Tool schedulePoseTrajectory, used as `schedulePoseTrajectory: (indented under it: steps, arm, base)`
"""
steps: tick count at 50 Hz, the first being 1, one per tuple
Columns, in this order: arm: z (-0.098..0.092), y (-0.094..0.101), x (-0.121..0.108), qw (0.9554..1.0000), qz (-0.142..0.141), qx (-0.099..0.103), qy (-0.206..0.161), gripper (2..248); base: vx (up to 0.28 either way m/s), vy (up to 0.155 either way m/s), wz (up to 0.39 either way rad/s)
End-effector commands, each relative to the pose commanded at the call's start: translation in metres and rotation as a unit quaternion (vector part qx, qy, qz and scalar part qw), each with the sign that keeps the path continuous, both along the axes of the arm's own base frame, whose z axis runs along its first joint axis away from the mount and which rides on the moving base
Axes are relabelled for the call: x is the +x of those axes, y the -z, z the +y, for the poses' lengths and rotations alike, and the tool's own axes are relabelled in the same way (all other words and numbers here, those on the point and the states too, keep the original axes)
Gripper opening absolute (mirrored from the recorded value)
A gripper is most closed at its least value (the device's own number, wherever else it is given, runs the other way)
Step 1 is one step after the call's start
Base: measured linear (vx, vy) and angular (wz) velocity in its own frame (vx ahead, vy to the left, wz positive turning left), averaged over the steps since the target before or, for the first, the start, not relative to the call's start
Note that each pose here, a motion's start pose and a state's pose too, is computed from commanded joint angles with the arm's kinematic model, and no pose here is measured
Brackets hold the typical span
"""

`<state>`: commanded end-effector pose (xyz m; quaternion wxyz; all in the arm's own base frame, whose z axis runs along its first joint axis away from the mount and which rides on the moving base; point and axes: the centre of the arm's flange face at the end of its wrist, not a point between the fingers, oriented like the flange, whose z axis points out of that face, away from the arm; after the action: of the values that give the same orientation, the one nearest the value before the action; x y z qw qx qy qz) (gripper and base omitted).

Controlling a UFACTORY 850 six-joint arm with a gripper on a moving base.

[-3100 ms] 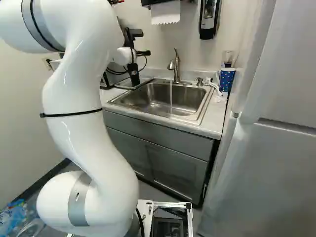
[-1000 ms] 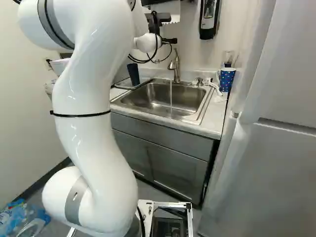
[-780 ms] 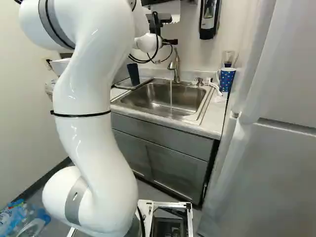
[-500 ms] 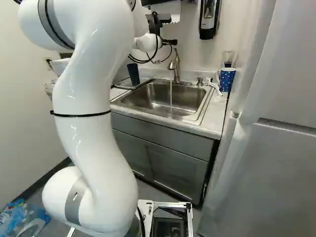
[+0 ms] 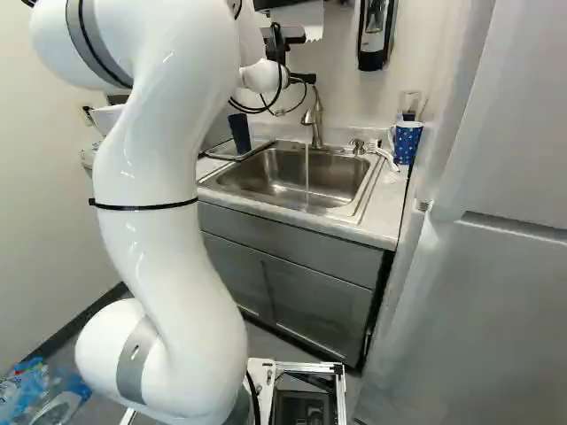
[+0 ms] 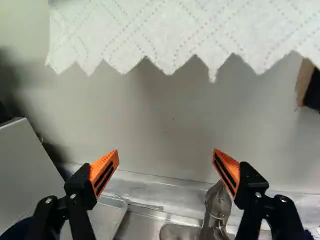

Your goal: Rinse the cup and place it in the tray

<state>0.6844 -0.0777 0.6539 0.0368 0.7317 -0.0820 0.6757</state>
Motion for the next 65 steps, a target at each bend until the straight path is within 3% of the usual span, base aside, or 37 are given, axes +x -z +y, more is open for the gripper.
schedulePoseTrajectory:
  steps: [48,65]
  arm:
    - [-0.009,0.01,-0.001,0.9986,0.053,0.01,0.0,247]
    - [-0.009,0.01,-0.001,0.9985,0.054,0.01,0.0,247]
  base:
    - [0.0,0.0,0.0]
    - [0.0,0.0,0.0]
